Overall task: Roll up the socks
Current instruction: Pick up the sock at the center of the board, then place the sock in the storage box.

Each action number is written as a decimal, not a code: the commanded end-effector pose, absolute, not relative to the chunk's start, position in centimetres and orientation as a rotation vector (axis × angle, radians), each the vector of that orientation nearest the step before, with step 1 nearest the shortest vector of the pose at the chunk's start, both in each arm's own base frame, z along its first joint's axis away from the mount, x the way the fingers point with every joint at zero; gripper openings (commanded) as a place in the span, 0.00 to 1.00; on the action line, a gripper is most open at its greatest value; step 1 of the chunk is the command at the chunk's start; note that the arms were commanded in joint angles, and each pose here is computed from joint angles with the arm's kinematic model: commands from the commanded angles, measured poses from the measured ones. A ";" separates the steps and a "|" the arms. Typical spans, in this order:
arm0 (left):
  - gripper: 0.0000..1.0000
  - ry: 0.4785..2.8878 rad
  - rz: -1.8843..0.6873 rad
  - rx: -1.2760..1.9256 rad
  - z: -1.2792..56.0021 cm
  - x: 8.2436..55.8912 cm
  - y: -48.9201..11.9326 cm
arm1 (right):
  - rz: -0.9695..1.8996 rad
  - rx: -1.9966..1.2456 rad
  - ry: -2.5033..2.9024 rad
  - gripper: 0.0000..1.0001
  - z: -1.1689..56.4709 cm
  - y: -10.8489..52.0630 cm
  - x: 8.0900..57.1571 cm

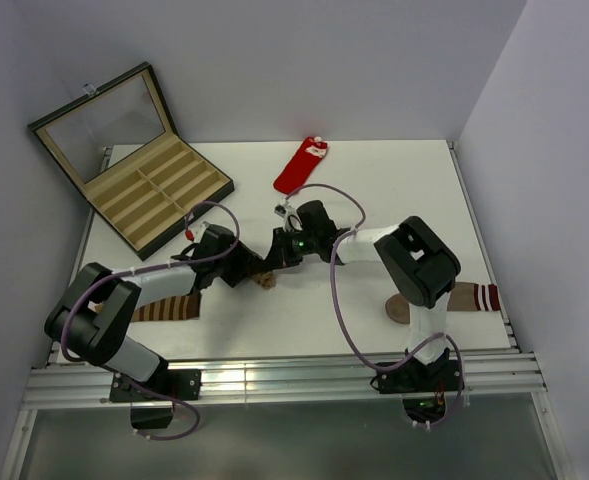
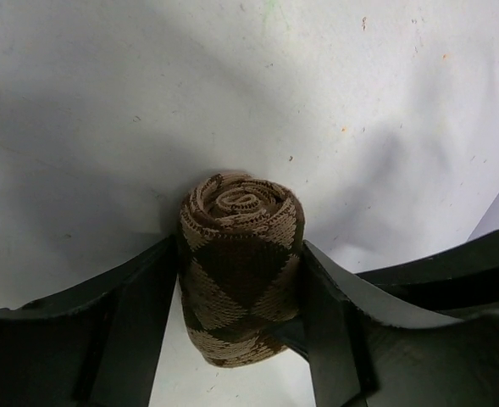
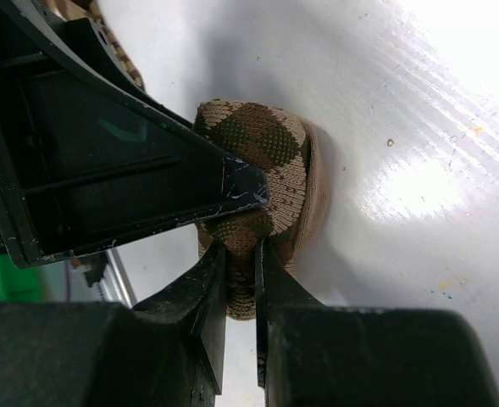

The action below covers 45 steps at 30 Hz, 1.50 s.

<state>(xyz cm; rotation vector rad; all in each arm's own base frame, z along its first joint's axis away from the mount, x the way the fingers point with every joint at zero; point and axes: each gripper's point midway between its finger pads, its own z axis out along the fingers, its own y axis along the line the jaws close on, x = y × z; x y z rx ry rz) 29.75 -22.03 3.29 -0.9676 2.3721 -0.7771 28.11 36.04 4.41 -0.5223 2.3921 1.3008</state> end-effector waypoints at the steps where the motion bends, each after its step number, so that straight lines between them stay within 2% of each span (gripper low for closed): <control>1: 0.64 2.542 -0.576 -0.997 -0.9 25.7 -19.8 | 1.321 -0.443 2.497 0.01 1.9 35.2 27.1; 4: 0.57 2.578 -0.565 -0.990 -1.7 25.6 -20.2 | 1.355 -0.429 2.491 0.03 2.0 35.5 27.1; 7: 0.44 2.597 -0.556 -0.985 -2.3 25.7 -20.4 | 1.372 -0.421 2.477 0.06 2.4 35.6 27.3; 9: 0.32 2.602 -0.547 -0.987 -2.5 25.6 -20.4 | 1.379 -0.422 2.453 0.14 2.9 35.7 27.5; 13: 0.09 2.603 -0.547 -0.979 -2.1 25.7 -20.4 | 1.360 -0.437 2.383 0.40 4.7 35.6 28.0; 16: 0.00 2.588 -0.523 -0.951 -1.2 26.3 -20.2 | 1.292 -0.463 2.317 0.54 6.9 34.9 28.5; 22: 0.00 2.488 -0.432 -0.777 3.1 29.4 -19.3 | 1.011 -0.474 2.220 0.65 11.5 31.2 29.4; 30: 0.00 2.283 -0.279 -0.464 13.2 35.5 -17.6 | 0.735 -0.383 2.078 0.69 18.3 25.3 29.4; 37: 0.00 2.042 -0.323 -0.134 22.2 39.0 -15.0 | 0.799 -0.353 2.027 0.77 21.3 24.2 28.0; 43: 0.00 2.001 -0.074 0.014 24.0 41.4 -8.1 | 0.888 -0.324 1.989 0.92 23.4 24.1 27.6; 45: 0.00 2.017 0.019 0.073 24.0 41.7 -6.0 | 0.899 -0.321 1.975 0.94 24.1 24.1 27.7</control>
